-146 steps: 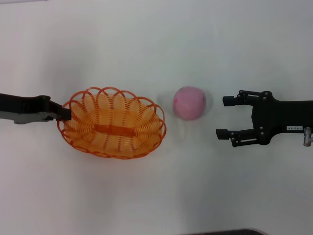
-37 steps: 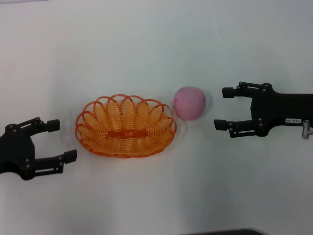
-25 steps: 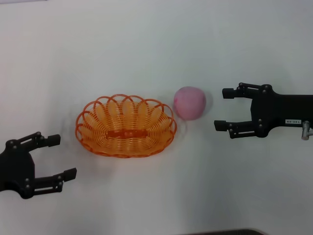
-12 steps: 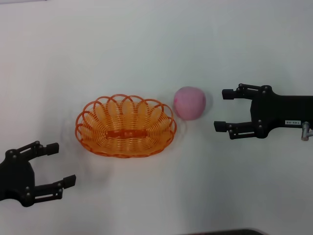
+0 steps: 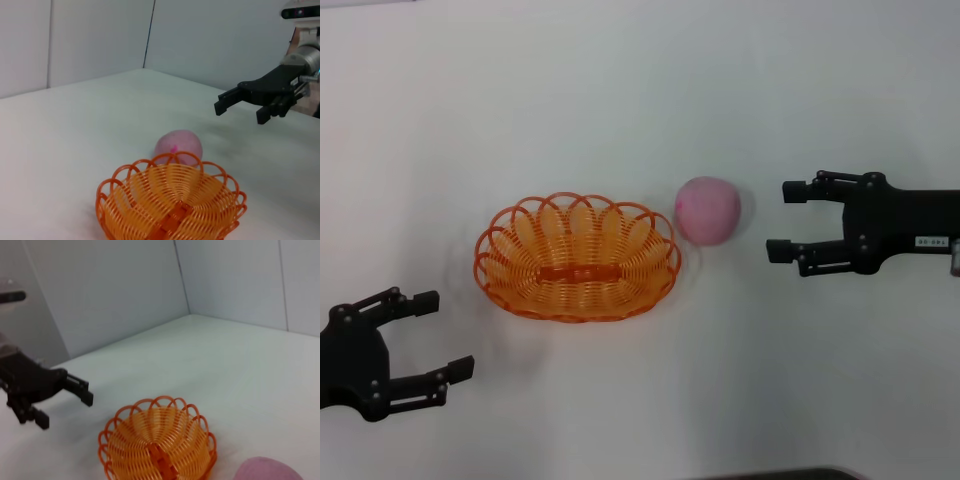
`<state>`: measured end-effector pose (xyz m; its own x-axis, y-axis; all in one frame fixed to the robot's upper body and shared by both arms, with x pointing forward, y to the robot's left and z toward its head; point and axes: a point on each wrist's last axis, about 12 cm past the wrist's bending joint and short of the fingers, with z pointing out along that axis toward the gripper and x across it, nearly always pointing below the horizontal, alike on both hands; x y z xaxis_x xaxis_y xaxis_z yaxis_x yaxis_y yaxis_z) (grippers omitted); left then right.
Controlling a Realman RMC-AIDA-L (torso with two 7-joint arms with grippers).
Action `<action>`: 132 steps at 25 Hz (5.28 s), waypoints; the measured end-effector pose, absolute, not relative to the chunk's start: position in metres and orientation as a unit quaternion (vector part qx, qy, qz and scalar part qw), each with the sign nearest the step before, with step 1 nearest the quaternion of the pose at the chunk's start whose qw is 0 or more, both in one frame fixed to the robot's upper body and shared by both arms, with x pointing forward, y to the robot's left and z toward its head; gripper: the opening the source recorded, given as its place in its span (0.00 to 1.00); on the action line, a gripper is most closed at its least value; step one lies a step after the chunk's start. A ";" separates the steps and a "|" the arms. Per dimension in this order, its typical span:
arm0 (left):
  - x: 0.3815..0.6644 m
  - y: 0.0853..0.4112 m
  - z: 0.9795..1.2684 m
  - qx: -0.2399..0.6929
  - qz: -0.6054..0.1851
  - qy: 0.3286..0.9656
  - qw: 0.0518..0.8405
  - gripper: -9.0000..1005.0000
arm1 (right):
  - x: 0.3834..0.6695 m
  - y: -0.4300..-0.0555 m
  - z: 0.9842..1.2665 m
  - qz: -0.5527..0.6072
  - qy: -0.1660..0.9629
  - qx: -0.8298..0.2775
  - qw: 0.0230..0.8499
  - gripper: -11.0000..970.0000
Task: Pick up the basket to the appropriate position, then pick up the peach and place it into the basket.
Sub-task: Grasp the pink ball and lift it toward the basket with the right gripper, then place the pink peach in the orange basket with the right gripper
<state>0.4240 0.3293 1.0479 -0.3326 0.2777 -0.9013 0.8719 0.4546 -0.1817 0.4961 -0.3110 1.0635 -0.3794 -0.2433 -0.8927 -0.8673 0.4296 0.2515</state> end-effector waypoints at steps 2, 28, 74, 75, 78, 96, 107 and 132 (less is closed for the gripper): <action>0.424 0.329 1.048 0.388 -0.348 0.738 0.428 0.88 | 0.499 -0.314 1.068 0.386 0.751 -0.356 0.401 0.96; 0.425 0.330 1.049 0.390 -0.348 0.737 0.428 0.88 | 0.561 -0.285 1.136 0.307 0.811 -0.427 0.257 0.97; 0.426 0.325 1.048 0.390 -0.354 0.735 0.428 0.87 | 0.600 -0.186 1.119 0.150 0.771 -0.589 0.190 0.96; 0.426 0.325 1.048 0.390 -0.354 0.735 0.428 0.87 | 0.600 -0.186 1.119 0.151 0.771 -0.589 0.191 0.96; 0.426 0.325 1.048 0.390 -0.354 0.735 0.427 0.87 | 0.600 -0.184 1.119 0.156 0.770 -0.588 0.193 0.96; 0.427 0.326 1.049 0.391 -0.353 0.735 0.427 0.87 | 0.599 -0.185 1.120 0.158 0.770 -0.588 0.191 0.62; 0.429 0.325 1.050 0.390 -0.354 0.733 0.430 0.87 | 0.592 -0.202 1.143 0.202 0.769 -0.577 0.185 0.31; 0.435 0.328 1.054 0.382 -0.350 0.736 0.436 0.87 | 0.581 -0.181 1.162 0.256 0.720 -0.613 0.201 0.30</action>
<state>0.4354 0.3281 1.0541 -0.3273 0.2577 -0.9091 0.8675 0.4634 -0.1810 0.5806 -0.1813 1.1624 -0.1672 -0.7795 -0.6037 -0.9856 0.1167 0.1223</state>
